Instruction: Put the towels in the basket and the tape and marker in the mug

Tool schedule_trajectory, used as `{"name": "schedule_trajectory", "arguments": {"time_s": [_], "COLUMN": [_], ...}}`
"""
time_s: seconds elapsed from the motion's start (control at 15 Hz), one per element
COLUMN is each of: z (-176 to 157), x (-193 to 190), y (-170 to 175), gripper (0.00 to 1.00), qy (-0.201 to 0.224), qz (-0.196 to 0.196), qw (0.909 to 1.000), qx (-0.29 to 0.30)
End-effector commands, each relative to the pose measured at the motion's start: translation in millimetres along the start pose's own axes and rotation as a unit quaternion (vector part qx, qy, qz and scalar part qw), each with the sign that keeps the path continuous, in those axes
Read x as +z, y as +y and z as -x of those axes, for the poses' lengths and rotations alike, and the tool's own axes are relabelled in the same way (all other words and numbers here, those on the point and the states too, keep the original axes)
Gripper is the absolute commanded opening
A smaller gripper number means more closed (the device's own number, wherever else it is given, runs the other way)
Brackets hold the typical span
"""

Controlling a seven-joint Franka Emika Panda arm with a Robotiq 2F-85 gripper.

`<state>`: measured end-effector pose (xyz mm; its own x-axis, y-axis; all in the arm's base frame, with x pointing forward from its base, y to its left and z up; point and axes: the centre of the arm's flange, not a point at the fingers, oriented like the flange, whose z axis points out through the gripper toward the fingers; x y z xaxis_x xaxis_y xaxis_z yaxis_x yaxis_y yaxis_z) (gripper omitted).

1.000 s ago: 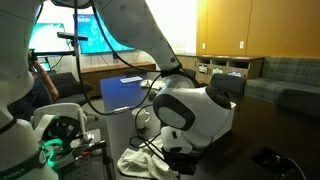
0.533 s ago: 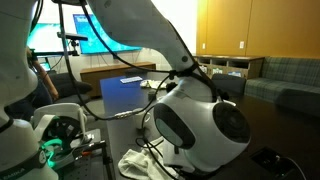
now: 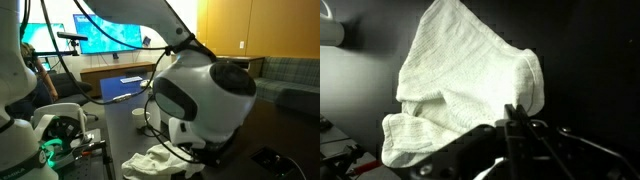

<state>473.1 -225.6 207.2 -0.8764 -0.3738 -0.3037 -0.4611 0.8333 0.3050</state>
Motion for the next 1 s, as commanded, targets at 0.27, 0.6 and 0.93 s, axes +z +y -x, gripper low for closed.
{"name": "schedule_trajectory", "arguments": {"time_s": [0.27,0.6,0.93], "z": [86.5,122.5,152.9], "x": [-130.5,-189.8,-234.0], "y": [97.7,154.8,203.3], "gripper": [0.01,0.01,0.01], "qy": [0.01,0.005,-0.007], "qz": [-0.104,-0.152,-0.187], "qw": [0.982,0.958,0.9374], "qx": [-0.157,-0.243,-0.294]}}
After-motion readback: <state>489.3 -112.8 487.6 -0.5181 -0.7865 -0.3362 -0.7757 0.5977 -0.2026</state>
